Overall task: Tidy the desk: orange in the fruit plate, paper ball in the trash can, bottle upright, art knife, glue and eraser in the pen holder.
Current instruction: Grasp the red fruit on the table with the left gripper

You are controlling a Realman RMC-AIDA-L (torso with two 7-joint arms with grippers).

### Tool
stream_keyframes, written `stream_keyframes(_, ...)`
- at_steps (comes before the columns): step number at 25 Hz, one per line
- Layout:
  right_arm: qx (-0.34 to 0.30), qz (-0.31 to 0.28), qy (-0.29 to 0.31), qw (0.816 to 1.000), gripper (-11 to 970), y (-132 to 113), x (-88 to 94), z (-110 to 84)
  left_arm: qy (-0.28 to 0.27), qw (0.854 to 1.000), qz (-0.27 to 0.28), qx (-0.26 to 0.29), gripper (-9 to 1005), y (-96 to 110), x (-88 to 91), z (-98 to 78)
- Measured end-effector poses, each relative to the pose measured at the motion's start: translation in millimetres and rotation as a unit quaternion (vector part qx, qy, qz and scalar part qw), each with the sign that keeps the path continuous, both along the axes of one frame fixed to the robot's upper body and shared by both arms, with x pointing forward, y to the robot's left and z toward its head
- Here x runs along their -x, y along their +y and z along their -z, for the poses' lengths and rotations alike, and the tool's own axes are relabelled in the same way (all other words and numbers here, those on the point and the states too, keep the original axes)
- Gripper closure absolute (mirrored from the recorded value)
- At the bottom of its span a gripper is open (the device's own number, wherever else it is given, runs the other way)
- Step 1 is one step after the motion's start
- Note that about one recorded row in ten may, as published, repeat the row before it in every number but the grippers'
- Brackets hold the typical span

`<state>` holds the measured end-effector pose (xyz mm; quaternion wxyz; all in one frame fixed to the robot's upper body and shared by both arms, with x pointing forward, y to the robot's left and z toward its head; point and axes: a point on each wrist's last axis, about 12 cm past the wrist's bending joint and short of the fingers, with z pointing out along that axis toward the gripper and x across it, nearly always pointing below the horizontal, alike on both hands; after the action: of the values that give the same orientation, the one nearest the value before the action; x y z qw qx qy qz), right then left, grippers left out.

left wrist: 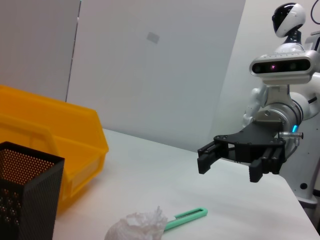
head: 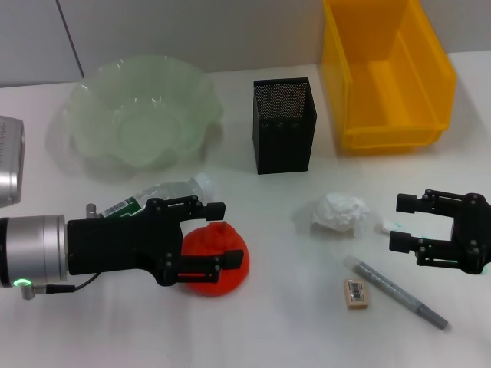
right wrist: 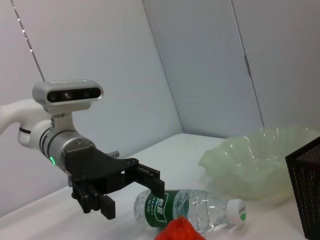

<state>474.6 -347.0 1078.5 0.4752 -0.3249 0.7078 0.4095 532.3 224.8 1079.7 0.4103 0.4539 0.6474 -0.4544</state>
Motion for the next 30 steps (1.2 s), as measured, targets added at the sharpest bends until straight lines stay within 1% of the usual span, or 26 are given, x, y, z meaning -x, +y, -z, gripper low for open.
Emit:
stream_keyframes(20,0.004,0.007,0.003,1.000,211,-2,0.9,1.8,-0.007,1.000,0.002,-0.006,182,-1,-2.7,-2.3)
stream_keyframes(23,0.005,0.007,0.002,1.000,212,-2,-0.1,1.4,-0.018,1.000,0.002,-0.018,182,-3,-5.9,-3.4)
stream_keyframes(28,0.005,0.006,0.001,1.000,212,-1,-1.0,0.9,-0.042,0.998,0.003,-0.038,182,-9,-15.4,-10.4)
stream_keyframes(30,0.005,0.006,0.001,1.000,212,-1,-1.1,0.9,-0.048,0.997,0.007,-0.057,182,-12,-20.3,-12.1)
